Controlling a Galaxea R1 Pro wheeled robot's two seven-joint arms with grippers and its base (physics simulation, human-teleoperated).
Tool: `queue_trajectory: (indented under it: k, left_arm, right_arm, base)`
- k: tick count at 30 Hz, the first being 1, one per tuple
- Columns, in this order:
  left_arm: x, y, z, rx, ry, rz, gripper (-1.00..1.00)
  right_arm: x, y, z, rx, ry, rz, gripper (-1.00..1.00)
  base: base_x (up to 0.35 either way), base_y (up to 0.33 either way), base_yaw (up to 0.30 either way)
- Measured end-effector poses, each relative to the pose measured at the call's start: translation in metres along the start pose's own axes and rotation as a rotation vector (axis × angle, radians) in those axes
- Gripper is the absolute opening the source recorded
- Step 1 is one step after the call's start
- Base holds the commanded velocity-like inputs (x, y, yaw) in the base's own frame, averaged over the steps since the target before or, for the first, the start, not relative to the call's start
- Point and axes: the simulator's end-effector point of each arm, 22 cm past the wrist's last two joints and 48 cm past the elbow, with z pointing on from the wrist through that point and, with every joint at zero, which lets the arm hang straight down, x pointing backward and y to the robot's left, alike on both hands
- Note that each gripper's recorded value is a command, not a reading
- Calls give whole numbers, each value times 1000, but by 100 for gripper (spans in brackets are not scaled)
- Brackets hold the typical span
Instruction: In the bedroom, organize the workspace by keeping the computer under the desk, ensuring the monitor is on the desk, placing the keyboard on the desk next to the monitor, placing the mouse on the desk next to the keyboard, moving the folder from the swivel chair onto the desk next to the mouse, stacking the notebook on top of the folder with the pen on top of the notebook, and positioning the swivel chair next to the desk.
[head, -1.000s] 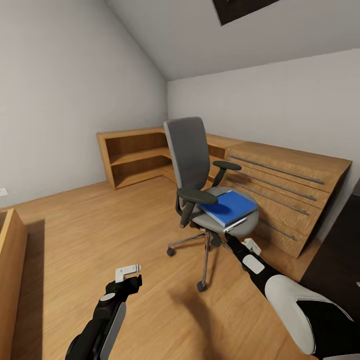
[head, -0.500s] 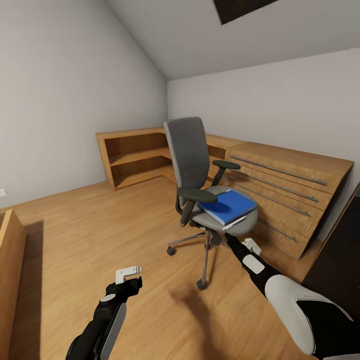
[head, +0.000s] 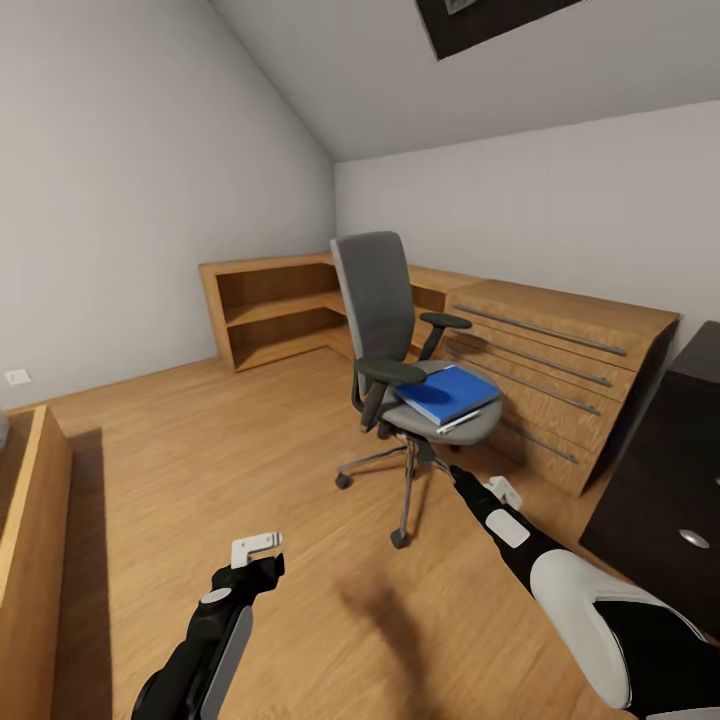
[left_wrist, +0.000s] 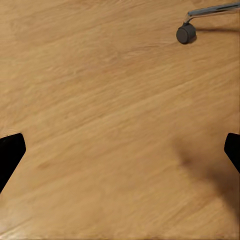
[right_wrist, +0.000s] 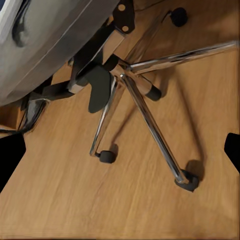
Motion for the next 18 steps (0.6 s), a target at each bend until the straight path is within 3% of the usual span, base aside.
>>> queue_trajectory:
  k: [18]
  left_arm:
    - [-31,-5,-17,6,-31,-5,100]
  right_arm:
    - [-26,34,-12,-50,-23,-2,100]
  base:
    - [-11,0,0]
